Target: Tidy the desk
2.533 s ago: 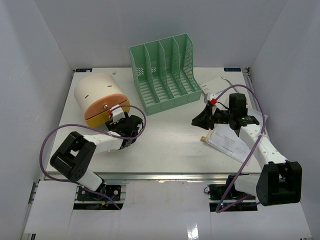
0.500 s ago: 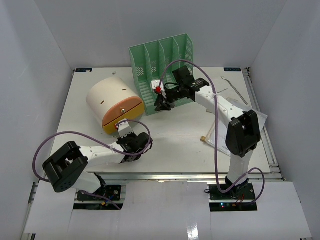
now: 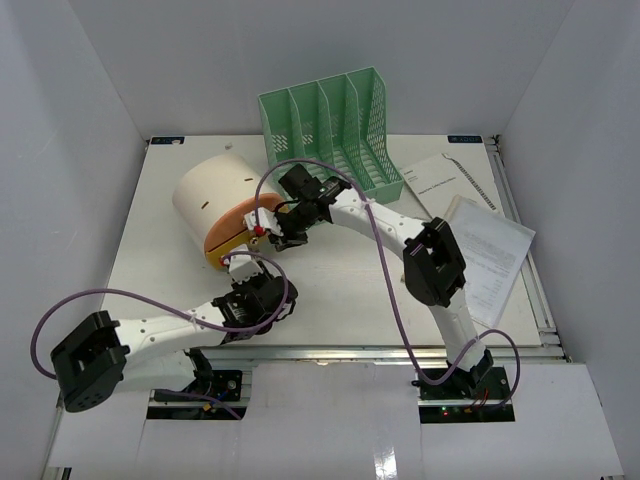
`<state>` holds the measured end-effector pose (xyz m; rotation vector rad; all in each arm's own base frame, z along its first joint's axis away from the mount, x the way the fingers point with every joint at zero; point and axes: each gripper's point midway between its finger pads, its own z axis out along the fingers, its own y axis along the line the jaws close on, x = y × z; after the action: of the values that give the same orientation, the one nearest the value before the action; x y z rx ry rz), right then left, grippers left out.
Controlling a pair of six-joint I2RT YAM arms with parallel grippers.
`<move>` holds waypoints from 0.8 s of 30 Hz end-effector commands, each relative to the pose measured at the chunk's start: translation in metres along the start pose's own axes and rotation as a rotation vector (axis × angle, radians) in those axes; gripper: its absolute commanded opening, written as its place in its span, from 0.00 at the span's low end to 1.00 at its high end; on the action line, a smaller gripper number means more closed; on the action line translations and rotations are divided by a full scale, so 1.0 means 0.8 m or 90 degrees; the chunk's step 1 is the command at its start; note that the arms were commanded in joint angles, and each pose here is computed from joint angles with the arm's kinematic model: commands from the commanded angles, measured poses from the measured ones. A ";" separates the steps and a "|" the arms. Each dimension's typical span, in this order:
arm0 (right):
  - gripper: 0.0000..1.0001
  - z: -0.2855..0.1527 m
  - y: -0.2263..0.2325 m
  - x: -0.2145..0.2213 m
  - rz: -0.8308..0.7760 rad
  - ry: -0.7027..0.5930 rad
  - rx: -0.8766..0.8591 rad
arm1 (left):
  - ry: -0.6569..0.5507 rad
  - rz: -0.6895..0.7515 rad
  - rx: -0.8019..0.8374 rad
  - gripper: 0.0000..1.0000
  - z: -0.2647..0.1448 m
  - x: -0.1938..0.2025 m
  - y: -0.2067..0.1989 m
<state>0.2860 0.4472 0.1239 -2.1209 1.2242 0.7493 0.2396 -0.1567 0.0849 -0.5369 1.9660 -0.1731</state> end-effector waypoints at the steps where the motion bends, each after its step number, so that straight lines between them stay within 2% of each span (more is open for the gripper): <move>1: 0.18 -0.024 -0.112 -0.040 0.104 -0.028 0.286 | -0.001 -0.013 0.015 0.45 -0.012 -0.005 0.015; 5: 0.18 -0.047 -0.152 -0.082 0.171 -0.110 0.395 | -0.006 -0.020 0.027 0.47 -0.019 -0.012 0.024; 8: 0.22 -0.054 -0.159 -0.096 0.176 -0.132 0.423 | -0.010 -0.022 0.031 0.49 -0.022 -0.017 0.027; 12: 0.26 -0.039 -0.132 -0.100 0.154 -0.137 0.345 | -0.018 -0.013 0.042 0.52 -0.026 -0.026 0.023; 17: 0.29 -0.038 -0.070 -0.082 0.127 -0.100 0.230 | -0.040 0.016 0.049 0.61 -0.027 -0.041 0.014; 21: 0.35 -0.087 -0.009 -0.074 0.124 -0.143 0.143 | -0.073 0.034 0.028 0.63 -0.020 -0.057 0.002; 23: 0.42 -0.122 0.024 -0.076 0.122 -0.185 0.116 | -0.083 0.042 -0.012 0.65 -0.009 -0.067 -0.002; 24: 0.42 -0.129 0.036 -0.058 0.141 -0.189 0.107 | -0.084 0.050 -0.038 0.69 -0.003 -0.068 0.000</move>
<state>0.2856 0.4401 0.1659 -1.7106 1.4759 0.7995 0.2347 -0.1352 0.1092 -0.4521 1.9185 -0.1383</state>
